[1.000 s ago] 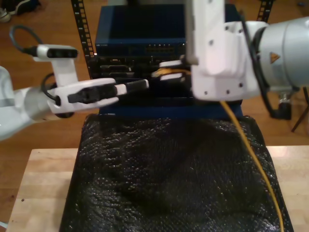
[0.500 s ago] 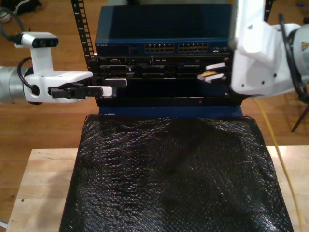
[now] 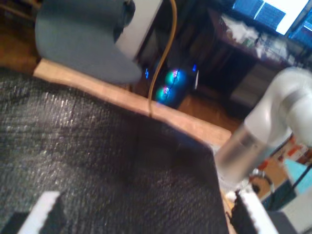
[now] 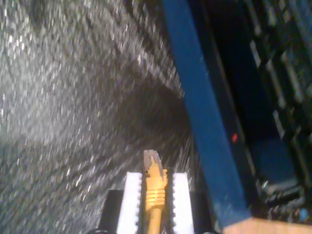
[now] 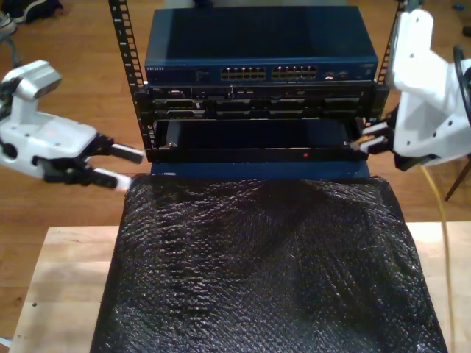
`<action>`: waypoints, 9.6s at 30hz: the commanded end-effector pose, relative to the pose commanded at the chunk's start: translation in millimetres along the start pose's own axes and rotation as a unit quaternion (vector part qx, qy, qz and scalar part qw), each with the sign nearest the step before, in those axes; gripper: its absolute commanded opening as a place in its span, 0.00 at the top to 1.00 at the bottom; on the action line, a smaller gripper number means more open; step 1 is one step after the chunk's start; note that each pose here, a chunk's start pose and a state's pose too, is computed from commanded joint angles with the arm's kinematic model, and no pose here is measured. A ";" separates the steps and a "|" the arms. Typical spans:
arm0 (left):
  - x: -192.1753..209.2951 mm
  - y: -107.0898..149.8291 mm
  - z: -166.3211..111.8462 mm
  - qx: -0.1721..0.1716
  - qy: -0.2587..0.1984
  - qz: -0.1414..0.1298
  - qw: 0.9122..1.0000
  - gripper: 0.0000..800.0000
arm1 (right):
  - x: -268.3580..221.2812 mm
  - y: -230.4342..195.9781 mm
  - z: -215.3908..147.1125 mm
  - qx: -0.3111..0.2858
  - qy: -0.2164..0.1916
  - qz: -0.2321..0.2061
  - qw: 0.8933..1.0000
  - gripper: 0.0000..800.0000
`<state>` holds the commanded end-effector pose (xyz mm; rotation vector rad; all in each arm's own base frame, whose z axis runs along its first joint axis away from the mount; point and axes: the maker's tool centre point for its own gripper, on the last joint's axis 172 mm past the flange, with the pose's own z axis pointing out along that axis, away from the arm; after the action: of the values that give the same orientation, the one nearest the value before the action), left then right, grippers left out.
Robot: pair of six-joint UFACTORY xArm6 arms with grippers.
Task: Grab the cable and plug it in
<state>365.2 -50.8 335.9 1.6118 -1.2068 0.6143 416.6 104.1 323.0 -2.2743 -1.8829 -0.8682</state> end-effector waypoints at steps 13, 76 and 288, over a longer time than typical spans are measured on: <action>-61.5 26.3 -45.3 0.017 -0.123 0.080 0.989 0.01 | -30.8 -20.1 21.8 0.066 -0.048 0.031 0.996 1.00; -342.7 219.7 -40.4 0.038 -0.154 0.180 0.971 0.00 | -56.3 -54.7 40.8 0.104 -0.075 0.052 0.990 1.00; -448.2 191.4 18.4 0.077 -0.325 0.244 0.911 0.00 | 85.2 139.2 76.7 -0.410 0.014 -0.280 0.868 1.00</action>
<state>19.2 114.3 34.4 1.7124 -2.1430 0.4920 581.8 174.7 338.9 -1.9642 -2.5461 -2.1092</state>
